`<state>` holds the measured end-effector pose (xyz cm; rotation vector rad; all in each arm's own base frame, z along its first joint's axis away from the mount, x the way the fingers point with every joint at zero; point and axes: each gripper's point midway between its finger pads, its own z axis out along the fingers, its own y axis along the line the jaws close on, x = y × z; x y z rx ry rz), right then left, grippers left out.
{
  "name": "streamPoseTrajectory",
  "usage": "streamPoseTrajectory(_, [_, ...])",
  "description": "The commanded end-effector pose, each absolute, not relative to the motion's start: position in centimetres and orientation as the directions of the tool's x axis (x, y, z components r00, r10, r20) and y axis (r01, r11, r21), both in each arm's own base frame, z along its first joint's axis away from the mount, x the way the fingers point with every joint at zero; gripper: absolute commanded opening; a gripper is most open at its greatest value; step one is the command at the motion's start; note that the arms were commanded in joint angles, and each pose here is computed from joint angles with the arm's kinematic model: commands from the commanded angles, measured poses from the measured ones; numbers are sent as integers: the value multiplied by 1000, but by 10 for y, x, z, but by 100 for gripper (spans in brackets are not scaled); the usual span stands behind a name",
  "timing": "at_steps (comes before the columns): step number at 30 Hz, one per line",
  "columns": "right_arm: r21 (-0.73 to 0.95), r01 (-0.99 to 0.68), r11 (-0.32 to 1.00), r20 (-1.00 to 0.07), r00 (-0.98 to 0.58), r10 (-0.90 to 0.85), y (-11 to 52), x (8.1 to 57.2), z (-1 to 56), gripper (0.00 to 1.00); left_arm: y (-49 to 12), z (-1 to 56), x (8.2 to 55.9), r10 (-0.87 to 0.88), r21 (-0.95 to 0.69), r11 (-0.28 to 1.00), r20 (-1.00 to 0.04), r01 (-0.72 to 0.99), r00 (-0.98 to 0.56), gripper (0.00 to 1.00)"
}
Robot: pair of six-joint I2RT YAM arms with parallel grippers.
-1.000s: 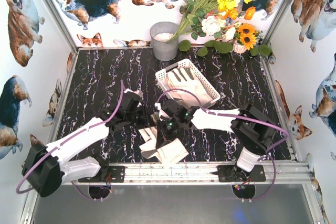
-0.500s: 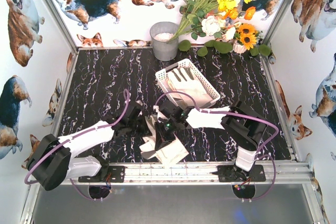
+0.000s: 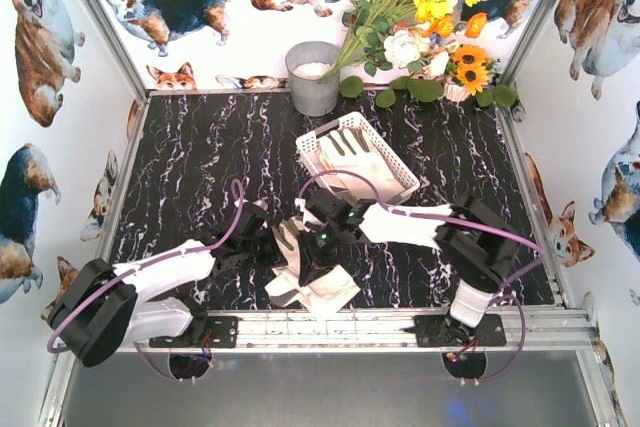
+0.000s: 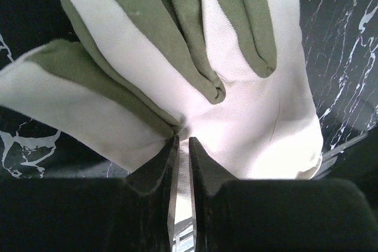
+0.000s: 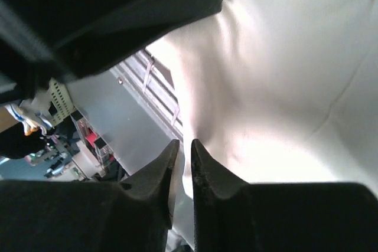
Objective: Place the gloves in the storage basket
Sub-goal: Pair the glove with the glove, then adjust the bin at the center of the board.
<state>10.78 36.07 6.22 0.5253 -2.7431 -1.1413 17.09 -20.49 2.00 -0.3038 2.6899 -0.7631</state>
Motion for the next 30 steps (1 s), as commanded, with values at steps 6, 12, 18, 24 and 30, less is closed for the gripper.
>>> streamPoseTrajectory(6, [656,-331,679,-154,-938,-309,311,127,102,33,-226,68,191,-211,-596,802,-338,35,-917,17])
streamPoseTrajectory(12, [641,-280,715,-136,-958,-253,280,132,85,41,-244,82,186,-205,-654,755,-301,45,-931,18])
streamPoseTrajectory(18, [603,-285,745,-161,-958,-236,263,141,66,47,-256,56,150,-131,-625,780,-213,32,-968,15])
streamPoseTrajectory(24, [581,-340,740,-230,-940,-251,266,155,60,51,-229,17,123,-147,-539,841,-140,-49,-979,13])
streamPoseTrajectory(30, [602,-364,711,-253,-931,-262,280,166,57,53,-221,0,110,-176,-542,836,-116,-86,-978,12])
